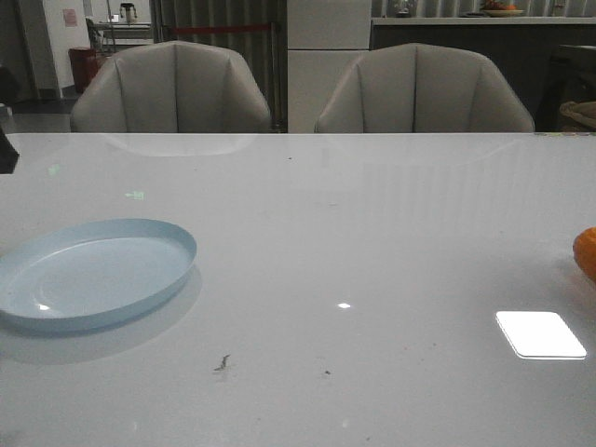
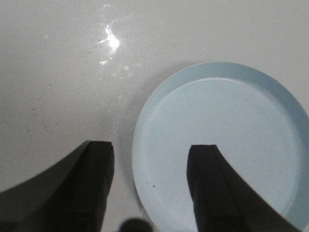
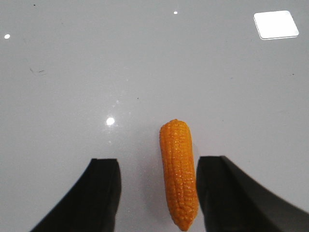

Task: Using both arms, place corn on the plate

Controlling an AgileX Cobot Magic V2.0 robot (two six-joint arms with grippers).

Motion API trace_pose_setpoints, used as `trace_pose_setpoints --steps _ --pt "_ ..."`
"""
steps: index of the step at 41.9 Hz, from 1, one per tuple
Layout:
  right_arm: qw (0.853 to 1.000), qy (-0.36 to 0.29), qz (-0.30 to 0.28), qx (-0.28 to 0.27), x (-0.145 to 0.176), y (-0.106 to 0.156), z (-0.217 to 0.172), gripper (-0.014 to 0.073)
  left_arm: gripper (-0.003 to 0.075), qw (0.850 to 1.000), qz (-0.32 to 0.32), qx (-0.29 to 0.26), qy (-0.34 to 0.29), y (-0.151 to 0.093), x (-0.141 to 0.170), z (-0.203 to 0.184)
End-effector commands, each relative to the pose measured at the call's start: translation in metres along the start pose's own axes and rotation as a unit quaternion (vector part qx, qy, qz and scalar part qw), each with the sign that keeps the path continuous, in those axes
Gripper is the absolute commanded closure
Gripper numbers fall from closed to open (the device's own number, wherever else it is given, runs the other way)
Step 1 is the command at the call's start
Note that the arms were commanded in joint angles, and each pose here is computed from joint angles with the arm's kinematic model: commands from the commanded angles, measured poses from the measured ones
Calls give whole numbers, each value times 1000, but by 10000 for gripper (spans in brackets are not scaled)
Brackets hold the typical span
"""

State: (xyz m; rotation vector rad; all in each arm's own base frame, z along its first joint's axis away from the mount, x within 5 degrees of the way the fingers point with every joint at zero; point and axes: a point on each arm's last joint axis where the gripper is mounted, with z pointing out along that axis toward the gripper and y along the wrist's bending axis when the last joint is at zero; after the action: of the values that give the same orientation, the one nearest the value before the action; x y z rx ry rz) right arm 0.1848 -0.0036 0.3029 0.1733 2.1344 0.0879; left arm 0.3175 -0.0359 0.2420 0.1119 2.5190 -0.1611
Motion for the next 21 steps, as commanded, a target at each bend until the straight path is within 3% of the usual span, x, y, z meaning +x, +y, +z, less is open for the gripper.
trace_pose_setpoints --steps 1,9,21 --pt "999 -54 1 -6 -16 2 -6 127 299 1000 -10 5 -15 -1 -25 4" --pt "999 -53 1 -6 -16 2 -6 127 299 999 -7 5 35 2 -33 42" --pt "999 -49 1 -6 -16 2 -6 127 299 996 -12 4 87 6 -21 81"
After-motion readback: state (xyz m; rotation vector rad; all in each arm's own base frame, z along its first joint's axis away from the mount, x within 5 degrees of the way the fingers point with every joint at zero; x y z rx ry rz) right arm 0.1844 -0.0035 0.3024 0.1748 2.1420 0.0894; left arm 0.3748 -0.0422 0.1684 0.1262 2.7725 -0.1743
